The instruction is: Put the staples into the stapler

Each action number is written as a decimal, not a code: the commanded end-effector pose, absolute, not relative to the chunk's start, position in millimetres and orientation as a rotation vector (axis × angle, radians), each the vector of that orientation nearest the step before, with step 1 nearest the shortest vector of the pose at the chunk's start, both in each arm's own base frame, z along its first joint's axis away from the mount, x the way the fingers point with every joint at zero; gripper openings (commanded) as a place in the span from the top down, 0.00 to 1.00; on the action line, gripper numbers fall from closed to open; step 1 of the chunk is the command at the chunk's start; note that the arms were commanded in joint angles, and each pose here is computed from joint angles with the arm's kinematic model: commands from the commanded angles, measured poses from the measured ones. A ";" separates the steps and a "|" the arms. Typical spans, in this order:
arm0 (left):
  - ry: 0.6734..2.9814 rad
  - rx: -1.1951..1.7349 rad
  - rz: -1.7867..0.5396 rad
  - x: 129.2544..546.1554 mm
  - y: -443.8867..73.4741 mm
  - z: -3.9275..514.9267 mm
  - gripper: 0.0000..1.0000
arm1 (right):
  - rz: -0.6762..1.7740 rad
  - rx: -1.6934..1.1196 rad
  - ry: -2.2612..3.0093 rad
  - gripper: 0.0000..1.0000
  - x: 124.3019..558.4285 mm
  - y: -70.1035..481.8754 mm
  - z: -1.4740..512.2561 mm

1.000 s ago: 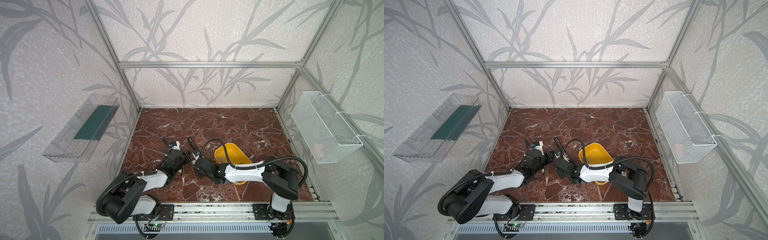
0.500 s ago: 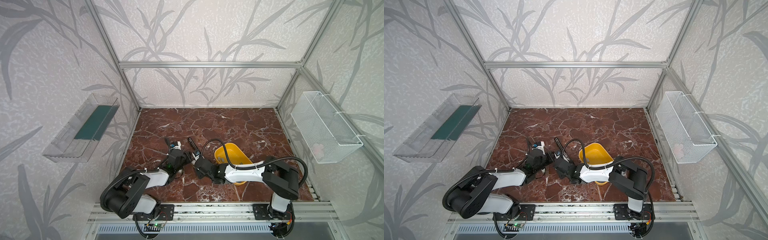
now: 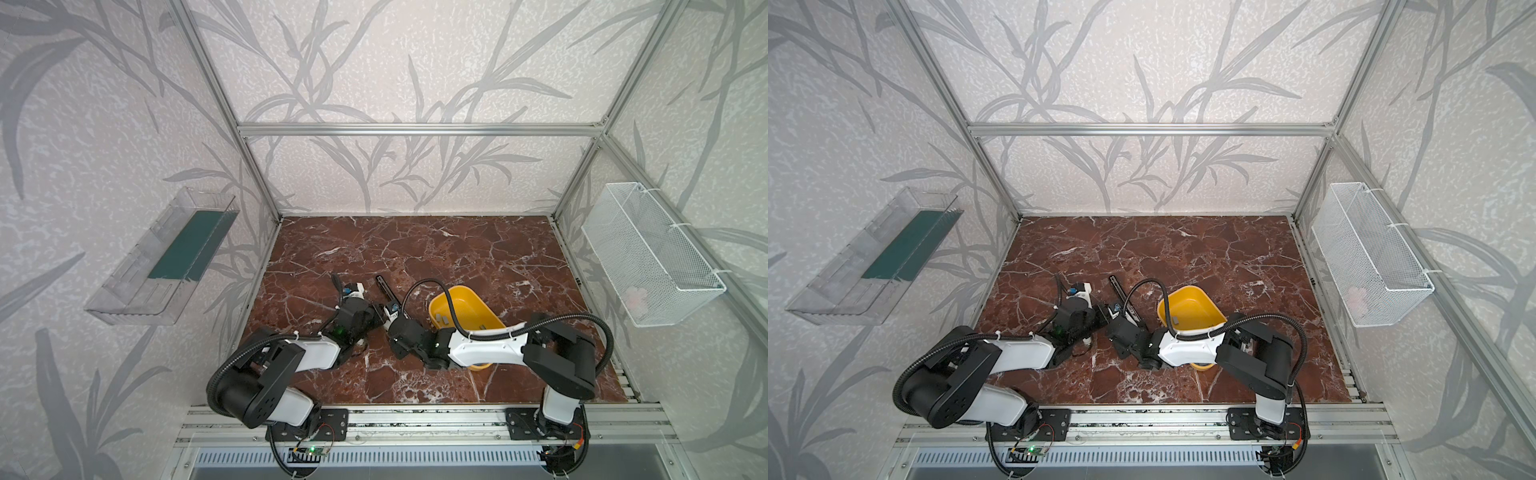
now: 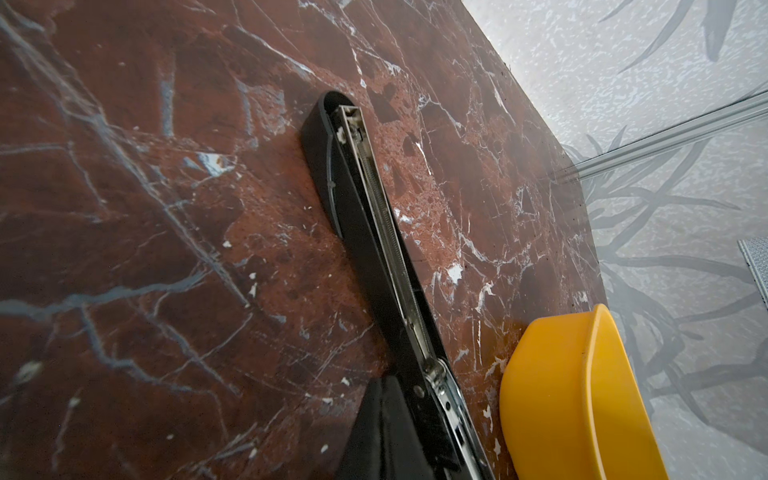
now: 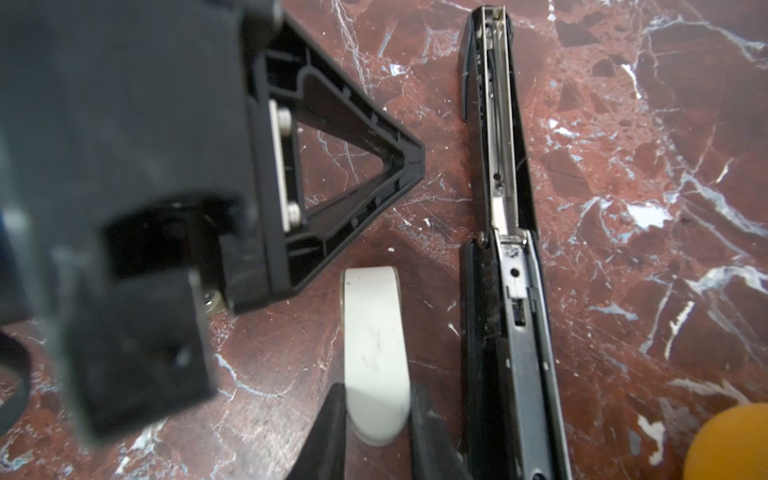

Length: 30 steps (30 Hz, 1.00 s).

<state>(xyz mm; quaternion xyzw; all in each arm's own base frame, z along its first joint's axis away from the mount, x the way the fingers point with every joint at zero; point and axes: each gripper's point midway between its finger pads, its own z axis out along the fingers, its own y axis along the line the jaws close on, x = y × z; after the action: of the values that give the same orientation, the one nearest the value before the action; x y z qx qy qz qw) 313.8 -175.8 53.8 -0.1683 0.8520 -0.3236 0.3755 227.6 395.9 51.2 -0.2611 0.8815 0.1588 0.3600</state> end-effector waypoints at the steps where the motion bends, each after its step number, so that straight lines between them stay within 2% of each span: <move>1: 2.143 -0.437 -0.867 321.4 -182.0 64.1 0.94 | 0.390 -0.672 2.312 0.76 218.9 391.0 25.6; 30: 2.143 -0.431 -0.867 322.0 -182.4 65.8 0.94 | 0.359 -0.634 2.400 0.77 205.8 380.0 -22.6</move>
<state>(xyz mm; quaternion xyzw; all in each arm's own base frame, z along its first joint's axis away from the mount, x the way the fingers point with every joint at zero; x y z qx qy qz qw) 314.9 -177.6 55.1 -0.1698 0.8502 -0.3288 0.3745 229.0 403.5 37.2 -0.2151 0.8791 0.1768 0.3868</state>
